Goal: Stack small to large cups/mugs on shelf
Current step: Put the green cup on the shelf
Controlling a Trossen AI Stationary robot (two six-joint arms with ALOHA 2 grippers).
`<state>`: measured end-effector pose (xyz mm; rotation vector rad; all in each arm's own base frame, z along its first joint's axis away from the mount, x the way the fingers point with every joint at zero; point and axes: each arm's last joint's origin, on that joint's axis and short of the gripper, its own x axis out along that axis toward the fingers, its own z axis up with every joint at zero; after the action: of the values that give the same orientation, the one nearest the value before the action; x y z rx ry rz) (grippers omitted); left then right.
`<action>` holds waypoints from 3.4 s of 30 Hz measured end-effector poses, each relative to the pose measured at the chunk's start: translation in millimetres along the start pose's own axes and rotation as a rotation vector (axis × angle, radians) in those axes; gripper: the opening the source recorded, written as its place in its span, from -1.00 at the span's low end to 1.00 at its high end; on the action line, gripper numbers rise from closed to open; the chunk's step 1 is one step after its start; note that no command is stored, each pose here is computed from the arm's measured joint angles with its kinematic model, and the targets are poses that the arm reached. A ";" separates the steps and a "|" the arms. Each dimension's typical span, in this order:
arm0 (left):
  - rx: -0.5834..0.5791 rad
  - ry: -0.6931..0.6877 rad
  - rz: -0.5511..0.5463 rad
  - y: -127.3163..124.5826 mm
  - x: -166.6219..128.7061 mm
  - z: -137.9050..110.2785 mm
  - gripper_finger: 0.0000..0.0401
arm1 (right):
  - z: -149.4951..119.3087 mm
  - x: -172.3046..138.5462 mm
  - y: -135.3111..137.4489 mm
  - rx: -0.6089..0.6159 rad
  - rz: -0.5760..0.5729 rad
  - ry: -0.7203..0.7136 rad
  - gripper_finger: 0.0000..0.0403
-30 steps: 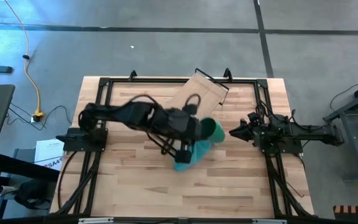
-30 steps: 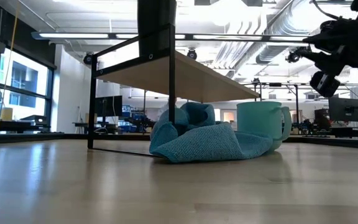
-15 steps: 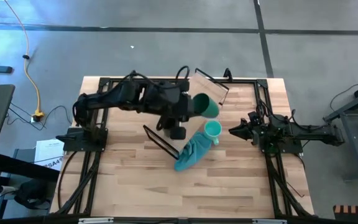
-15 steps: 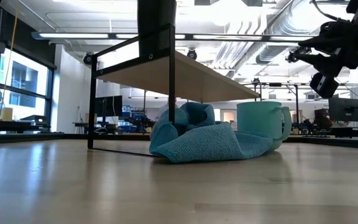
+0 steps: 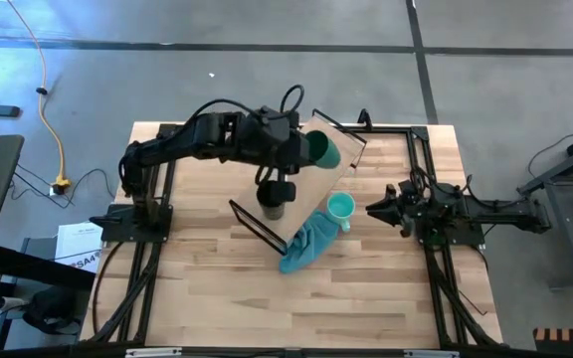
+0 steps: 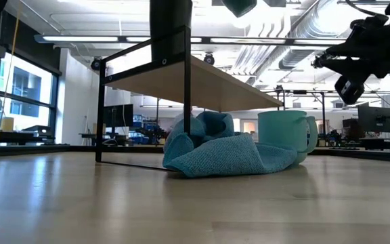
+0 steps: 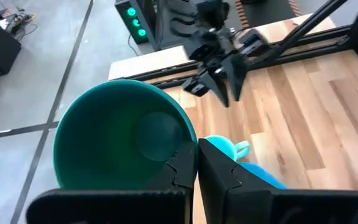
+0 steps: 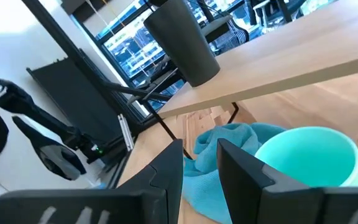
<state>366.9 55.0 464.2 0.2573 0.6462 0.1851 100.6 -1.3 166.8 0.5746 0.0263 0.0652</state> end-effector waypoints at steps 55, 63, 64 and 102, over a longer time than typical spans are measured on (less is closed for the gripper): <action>-0.737 0.213 0.022 75.7 29.7 -47.5 -1.00 | -0.7 -0.3 -4.7 -0.058 -0.125 -0.034 -0.56; -0.886 0.252 0.034 69.1 49.1 -49.6 -1.00 | -0.7 -0.3 -4.8 -0.057 -0.127 -0.035 -0.56; -0.903 0.264 0.046 69.7 51.7 -51.3 -1.00 | -0.7 -0.3 -4.8 -0.058 -0.127 -0.035 -0.56; -0.970 0.411 0.131 21.1 71.8 -50.4 -1.00 | -0.9 -0.3 -4.6 -0.077 -0.120 -0.028 -0.56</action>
<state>390.3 102.0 390.8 -0.6918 0.8724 0.6597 100.5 -4.6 163.4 0.4960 0.0310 -0.0583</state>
